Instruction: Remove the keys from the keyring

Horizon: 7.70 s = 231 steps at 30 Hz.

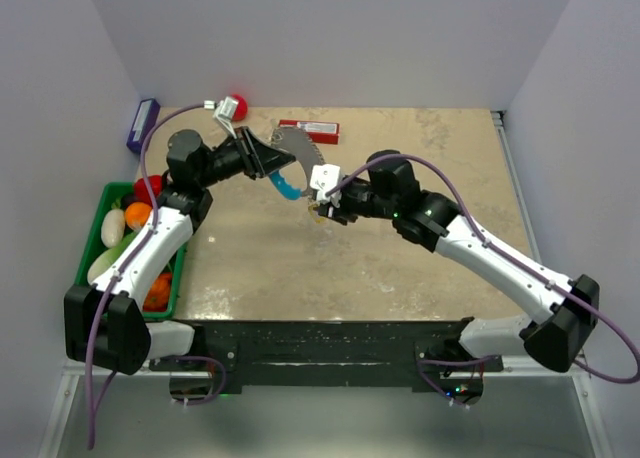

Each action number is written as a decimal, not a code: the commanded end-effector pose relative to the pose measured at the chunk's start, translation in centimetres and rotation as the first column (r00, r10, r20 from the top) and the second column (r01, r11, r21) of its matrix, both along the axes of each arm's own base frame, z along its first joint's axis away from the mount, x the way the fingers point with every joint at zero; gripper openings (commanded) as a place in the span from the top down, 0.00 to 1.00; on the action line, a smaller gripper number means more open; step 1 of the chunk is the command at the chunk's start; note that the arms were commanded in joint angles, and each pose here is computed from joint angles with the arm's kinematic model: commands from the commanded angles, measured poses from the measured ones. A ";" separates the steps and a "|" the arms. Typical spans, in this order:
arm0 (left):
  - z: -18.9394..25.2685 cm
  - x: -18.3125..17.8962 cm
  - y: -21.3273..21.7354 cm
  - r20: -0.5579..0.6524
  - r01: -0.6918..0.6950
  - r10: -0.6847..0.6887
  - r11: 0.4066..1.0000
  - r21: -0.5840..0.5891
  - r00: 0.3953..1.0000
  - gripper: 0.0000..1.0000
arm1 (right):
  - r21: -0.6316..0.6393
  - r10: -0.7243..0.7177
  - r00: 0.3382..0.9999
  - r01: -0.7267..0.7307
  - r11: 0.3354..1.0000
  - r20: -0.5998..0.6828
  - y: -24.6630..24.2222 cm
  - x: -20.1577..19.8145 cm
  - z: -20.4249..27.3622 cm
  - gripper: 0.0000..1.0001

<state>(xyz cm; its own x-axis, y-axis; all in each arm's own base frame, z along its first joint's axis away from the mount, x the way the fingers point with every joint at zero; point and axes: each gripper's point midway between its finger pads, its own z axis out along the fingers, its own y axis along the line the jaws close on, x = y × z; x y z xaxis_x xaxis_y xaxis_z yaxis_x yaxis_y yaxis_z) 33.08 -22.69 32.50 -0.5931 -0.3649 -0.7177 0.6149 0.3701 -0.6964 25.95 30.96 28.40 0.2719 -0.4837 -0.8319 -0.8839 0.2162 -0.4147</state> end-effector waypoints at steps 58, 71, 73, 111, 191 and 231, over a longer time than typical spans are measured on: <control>3.5 1.0 3.6 0.053 -0.095 0.103 0.986 -0.136 0.993 1.00 | 0.150 -0.056 0.838 0.162 0.975 -0.542 4.9 4.2 -2.0 0.67; 3.5 1.0 3.7 0.058 -0.097 0.106 0.985 -0.139 0.993 1.00 | 0.176 -0.053 0.838 0.176 0.968 -0.544 4.5 5.0 -1.4 0.54; 3.6 1.1 3.8 0.059 -0.098 0.107 0.985 -0.140 0.992 1.00 | 0.184 -0.047 0.834 0.176 0.967 -0.550 4.7 5.1 -1.3 0.54; 3.3 1.1 3.9 0.056 -0.095 0.105 0.984 -0.151 0.993 1.00 | 0.187 -0.084 0.842 0.213 0.959 -0.532 5.3 6.9 -1.2 0.64; 3.5 1.0 4.2 0.060 -0.087 0.098 0.982 -0.169 0.993 1.00 | 0.101 -0.120 0.884 0.185 0.978 -0.453 7.4 7.8 -3.3 0.71; 3.0 1.2 4.4 0.056 -0.098 0.109 0.981 -0.170 0.992 1.00 | 0.125 -0.027 0.882 0.097 0.987 -0.471 8.2 5.8 -3.3 1.00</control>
